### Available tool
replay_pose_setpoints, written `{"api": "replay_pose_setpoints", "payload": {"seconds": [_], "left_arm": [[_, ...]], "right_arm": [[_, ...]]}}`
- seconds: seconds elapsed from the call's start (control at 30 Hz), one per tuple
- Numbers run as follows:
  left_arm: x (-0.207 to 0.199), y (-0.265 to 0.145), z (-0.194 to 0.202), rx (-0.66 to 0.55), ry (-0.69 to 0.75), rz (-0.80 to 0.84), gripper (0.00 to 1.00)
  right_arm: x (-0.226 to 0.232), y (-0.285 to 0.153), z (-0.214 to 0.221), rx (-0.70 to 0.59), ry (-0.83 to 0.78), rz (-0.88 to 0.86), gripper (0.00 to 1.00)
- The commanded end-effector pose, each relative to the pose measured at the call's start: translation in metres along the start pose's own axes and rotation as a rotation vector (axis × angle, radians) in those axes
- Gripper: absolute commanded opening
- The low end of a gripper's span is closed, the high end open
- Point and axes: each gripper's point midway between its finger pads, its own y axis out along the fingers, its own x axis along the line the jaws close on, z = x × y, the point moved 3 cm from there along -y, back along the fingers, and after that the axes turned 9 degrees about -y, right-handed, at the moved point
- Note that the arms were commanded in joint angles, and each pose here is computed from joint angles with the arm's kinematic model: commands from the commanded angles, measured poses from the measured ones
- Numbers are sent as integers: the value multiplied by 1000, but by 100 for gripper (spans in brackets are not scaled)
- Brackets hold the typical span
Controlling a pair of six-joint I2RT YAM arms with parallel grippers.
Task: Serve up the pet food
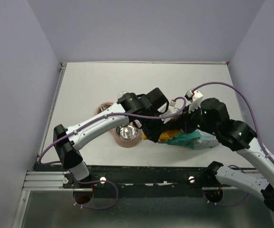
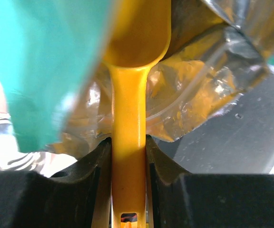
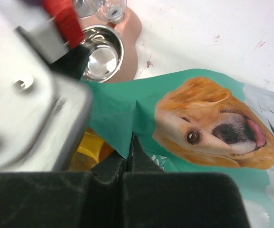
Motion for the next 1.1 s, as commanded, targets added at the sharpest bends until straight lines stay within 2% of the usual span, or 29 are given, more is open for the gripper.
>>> {"api": "replay_pose_setpoints", "payload": {"seconds": [0.0,0.17,0.37,0.63,0.7,0.83,0.93,1.07], "left_arm": [[-2,43,-15,-49,-79,103,0],[-3,58,-34,-157,-164,134,0],[6,76,-43,-168,-260,91,0],[31,87,-77,-213,-446,-99,0],[31,96,-85,-232,-453,-75,0],[40,112,-95,-302,-484,-46,0],[46,113,-110,-423,-434,-32,0],[48,113,-129,-513,-367,-50,0]], "right_arm": [[-17,-16,-19,-210,91,132,0],[-23,-25,1,-188,103,171,0],[-18,-21,-4,-176,105,135,0],[-1,-20,-23,-213,145,37,0],[1,-24,-28,-240,161,23,0],[1,-21,-18,-208,177,26,0],[-5,-25,-11,-210,196,66,0],[-12,-33,-8,-216,208,116,0]]}}
